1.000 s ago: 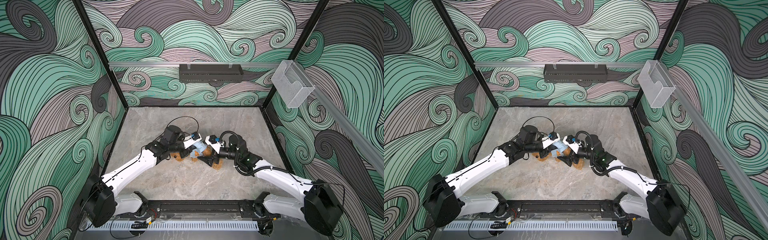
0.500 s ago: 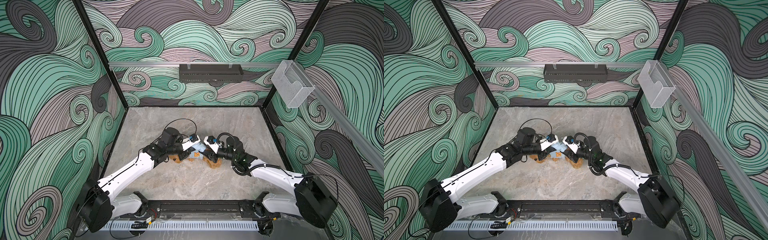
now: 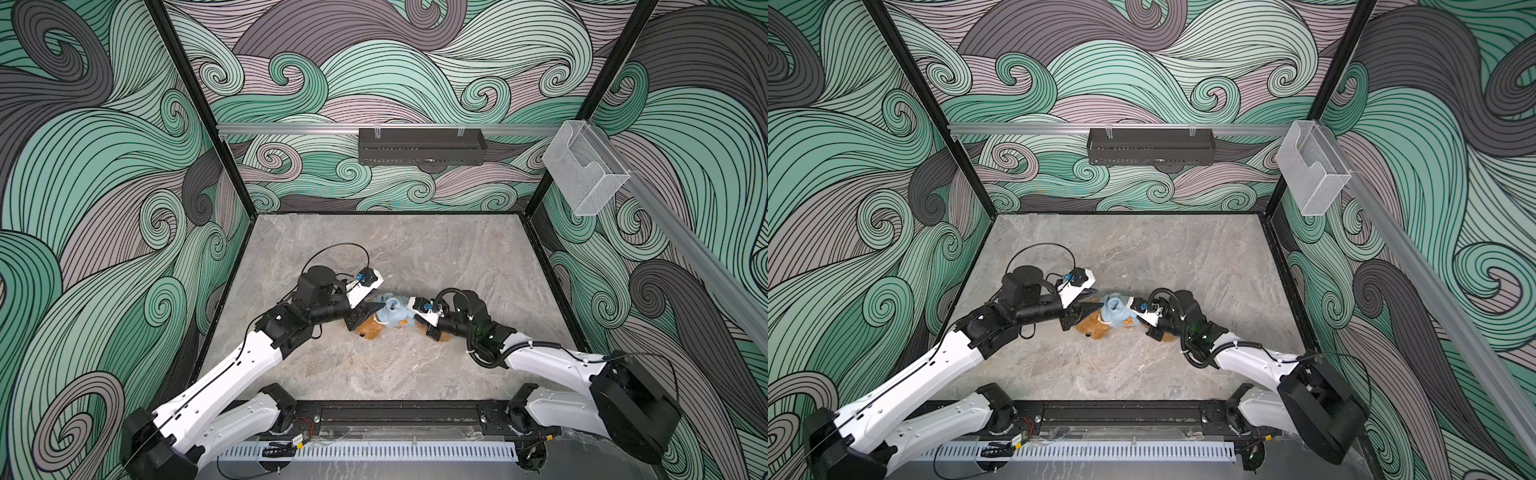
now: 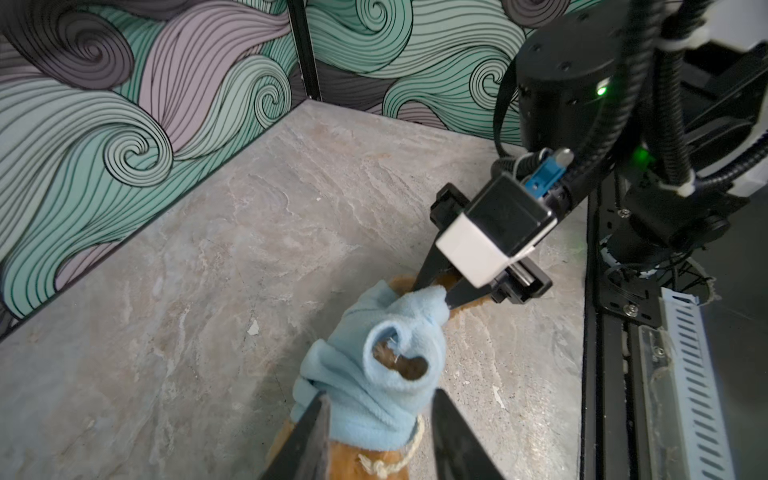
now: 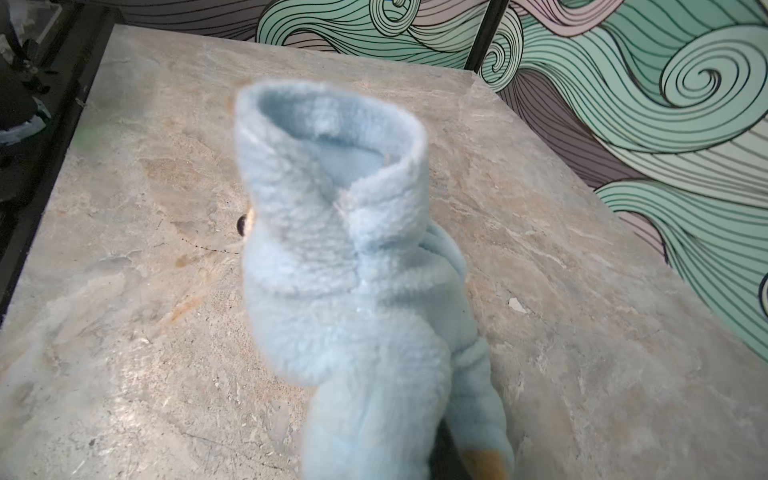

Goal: Dress the teddy bear

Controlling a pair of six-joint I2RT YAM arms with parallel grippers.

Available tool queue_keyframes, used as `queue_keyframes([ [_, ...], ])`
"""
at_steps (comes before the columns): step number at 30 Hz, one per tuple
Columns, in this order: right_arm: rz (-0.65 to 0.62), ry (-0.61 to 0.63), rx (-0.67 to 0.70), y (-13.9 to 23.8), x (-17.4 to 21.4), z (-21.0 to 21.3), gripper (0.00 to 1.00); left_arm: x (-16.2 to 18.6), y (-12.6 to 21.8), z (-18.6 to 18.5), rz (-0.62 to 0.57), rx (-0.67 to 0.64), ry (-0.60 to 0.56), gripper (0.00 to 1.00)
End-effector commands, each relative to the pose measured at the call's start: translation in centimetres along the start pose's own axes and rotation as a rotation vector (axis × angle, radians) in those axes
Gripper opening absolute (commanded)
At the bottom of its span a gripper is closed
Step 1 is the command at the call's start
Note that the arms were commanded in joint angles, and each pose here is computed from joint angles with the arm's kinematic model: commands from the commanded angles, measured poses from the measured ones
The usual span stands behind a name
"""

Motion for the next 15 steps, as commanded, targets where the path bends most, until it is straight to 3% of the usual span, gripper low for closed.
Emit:
queue_keyframes([
  [1,-0.028,0.153,0.073,0.3,-1.4,-0.3,0.08,-0.2,0.5,-0.5,0.035,0.069,0.045,0.28],
  [5,-0.027,0.187,0.078,0.2,-1.5,0.3,0.09,0.2,0.1,-1.1,0.142,0.181,-0.005,0.13],
  [15,-0.023,0.189,0.068,0.1,-1.7,0.8,0.09,0.9,-2.5,-1.6,0.275,0.31,-0.148,0.09],
])
Point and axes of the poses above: each gripper's point midway between its finger pads, its own y axis back along the fingers, its own z axis along the line the jaws close on, x = y × z, the point moved 6 cm from there along y, back along the fingers, and after that the axes turned 13 degrees about -y, right-handed, at the moved point
